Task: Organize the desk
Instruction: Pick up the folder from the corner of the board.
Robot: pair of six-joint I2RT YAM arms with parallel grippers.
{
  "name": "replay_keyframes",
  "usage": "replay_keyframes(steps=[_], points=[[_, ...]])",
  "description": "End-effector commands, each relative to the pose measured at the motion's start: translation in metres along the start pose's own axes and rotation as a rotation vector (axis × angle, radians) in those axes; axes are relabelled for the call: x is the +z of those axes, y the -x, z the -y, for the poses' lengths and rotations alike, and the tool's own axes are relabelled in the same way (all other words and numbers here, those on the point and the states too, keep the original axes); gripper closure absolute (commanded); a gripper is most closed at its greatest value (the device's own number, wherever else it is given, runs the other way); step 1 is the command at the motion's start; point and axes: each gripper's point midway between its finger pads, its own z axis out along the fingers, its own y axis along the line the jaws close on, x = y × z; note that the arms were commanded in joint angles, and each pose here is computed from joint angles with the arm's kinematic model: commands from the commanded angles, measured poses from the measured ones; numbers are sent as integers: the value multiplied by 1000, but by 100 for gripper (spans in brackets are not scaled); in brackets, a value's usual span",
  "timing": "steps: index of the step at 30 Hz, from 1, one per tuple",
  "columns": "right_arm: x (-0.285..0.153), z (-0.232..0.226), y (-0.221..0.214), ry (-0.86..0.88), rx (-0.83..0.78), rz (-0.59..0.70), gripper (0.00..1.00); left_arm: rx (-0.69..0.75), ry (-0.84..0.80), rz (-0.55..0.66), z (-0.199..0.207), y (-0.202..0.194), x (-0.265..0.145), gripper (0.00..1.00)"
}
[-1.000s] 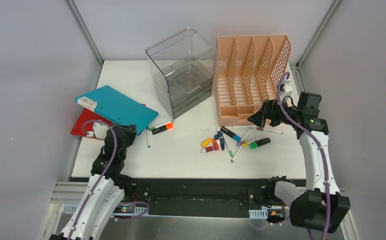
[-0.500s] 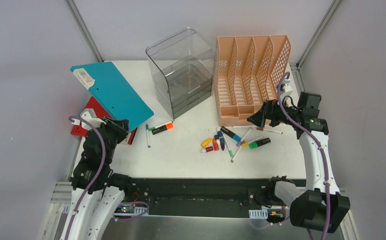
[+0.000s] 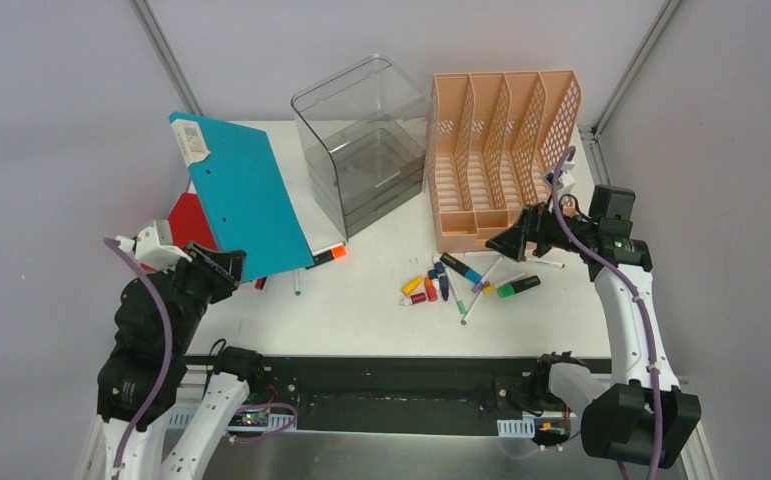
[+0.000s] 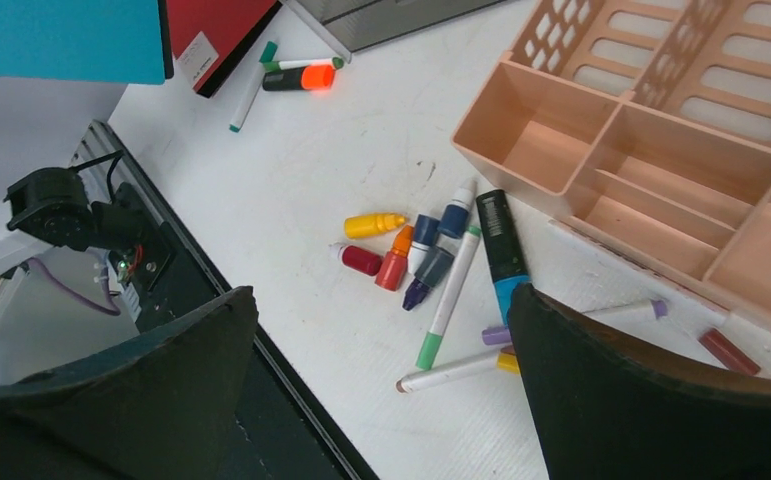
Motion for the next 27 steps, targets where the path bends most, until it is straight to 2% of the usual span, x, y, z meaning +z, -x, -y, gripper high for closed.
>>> replay_keyframes(steps=[1,6,12,19,27], points=[[2,-25,2,117,-85,38,0,60,-104,106,18,30,-36,100],[4,-48,-7,254,-130,30,0,43,-204,149,40,48,-64,100],[5,-79,-13,476,-109,31,0,38,-297,92,62,48,-77,100],[19,-88,-24,519,-80,-22,0,65,-340,2,66,33,-89,100],[27,-102,-37,596,-107,-66,0,132,-557,-165,96,5,-99,100]])
